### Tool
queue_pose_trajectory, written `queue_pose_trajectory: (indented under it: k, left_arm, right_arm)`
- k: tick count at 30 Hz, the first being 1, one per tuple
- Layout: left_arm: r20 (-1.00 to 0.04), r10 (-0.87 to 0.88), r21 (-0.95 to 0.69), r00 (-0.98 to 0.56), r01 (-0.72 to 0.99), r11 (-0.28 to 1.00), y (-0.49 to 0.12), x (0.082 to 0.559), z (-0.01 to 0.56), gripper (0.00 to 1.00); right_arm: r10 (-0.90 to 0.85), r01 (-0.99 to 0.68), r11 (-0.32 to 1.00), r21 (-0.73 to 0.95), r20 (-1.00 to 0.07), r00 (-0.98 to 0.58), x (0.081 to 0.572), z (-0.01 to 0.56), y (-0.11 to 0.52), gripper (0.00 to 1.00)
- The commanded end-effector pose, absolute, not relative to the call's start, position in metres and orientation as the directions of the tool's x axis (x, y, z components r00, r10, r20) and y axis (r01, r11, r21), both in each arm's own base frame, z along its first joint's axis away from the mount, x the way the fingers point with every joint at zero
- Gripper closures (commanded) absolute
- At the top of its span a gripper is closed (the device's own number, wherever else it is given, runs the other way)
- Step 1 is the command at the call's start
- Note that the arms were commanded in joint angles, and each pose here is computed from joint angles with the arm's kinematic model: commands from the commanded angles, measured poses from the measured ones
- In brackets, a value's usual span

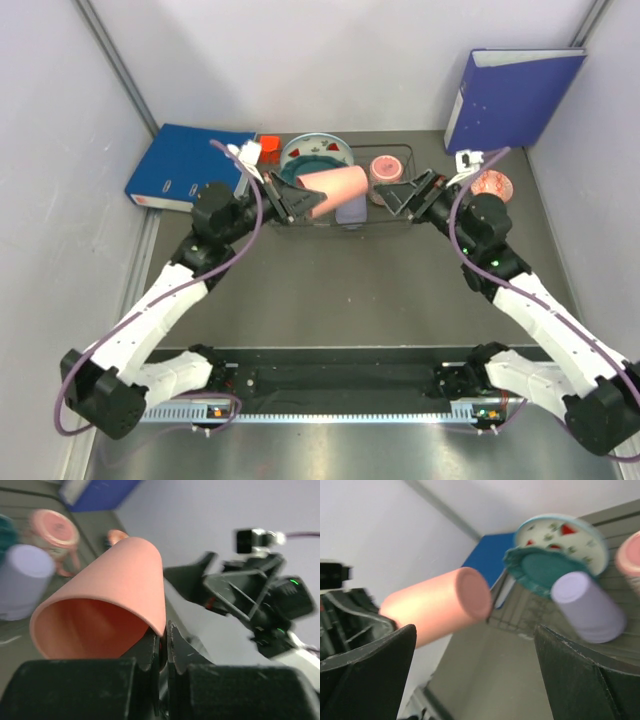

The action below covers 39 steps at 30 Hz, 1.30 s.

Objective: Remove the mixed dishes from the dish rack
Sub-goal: Pick up the cup from the dish rack, then place the cup at the center of the board.

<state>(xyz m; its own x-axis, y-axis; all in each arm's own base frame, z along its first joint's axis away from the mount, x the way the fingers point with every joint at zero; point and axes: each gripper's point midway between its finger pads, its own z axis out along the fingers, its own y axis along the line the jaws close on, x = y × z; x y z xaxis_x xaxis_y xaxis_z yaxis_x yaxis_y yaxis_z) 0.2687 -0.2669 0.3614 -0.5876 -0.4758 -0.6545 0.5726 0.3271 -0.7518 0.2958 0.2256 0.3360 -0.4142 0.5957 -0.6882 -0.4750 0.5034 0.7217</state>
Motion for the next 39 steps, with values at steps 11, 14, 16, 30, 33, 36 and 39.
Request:
queue_pose_trajectory:
  k: [11, 14, 16, 30, 33, 36, 39]
  left_arm:
    - [-0.797, -0.266, -0.060, -0.542, -0.368, 0.928, -0.044, 0.258, 0.287, 1.00]
    - [-0.752, -0.295, -0.054, -0.589, -0.391, 0.919, -0.040, 0.256, 0.253, 1.00]
    - [-0.718, -0.329, -0.071, -0.613, -0.406, 0.911, -0.040, 0.262, 0.233, 1.00]
    - [-0.516, -0.501, -0.083, -0.695, -0.541, 0.837, -0.007, 0.330, 0.150, 1.00]
    - [-0.488, -0.540, -0.069, -0.686, -0.586, 0.807, 0.011, 0.346, 0.147, 1.00]
    - [-0.487, -0.552, -0.062, -0.677, -0.603, 0.795, 0.019, 0.363, 0.148, 1.00]
    - [-0.478, -0.599, -0.093, -0.642, -0.641, 0.762, 0.034, 0.378, 0.145, 1.00]
  right_arm:
    - [0.515, -0.210, 0.818, 0.536, -0.844, -0.150, 0.288, 0.339, 0.131, 0.00]
    - [0.509, -0.217, 0.813, 0.541, -0.840, -0.188, 0.289, 0.323, 0.138, 0.00]
    - [0.507, -0.229, 0.805, 0.547, -0.835, -0.214, 0.289, 0.312, 0.143, 0.00]
    - [0.475, -0.231, 0.813, 0.534, -0.839, -0.266, 0.283, 0.283, 0.146, 0.00]
    - [0.468, -0.241, 0.812, 0.532, -0.839, -0.277, 0.284, 0.281, 0.149, 0.00]
    - [0.465, -0.239, 0.812, 0.533, -0.837, -0.288, 0.286, 0.275, 0.152, 0.01]
    - [0.459, -0.239, 0.812, 0.532, -0.836, -0.301, 0.287, 0.271, 0.154, 0.00]
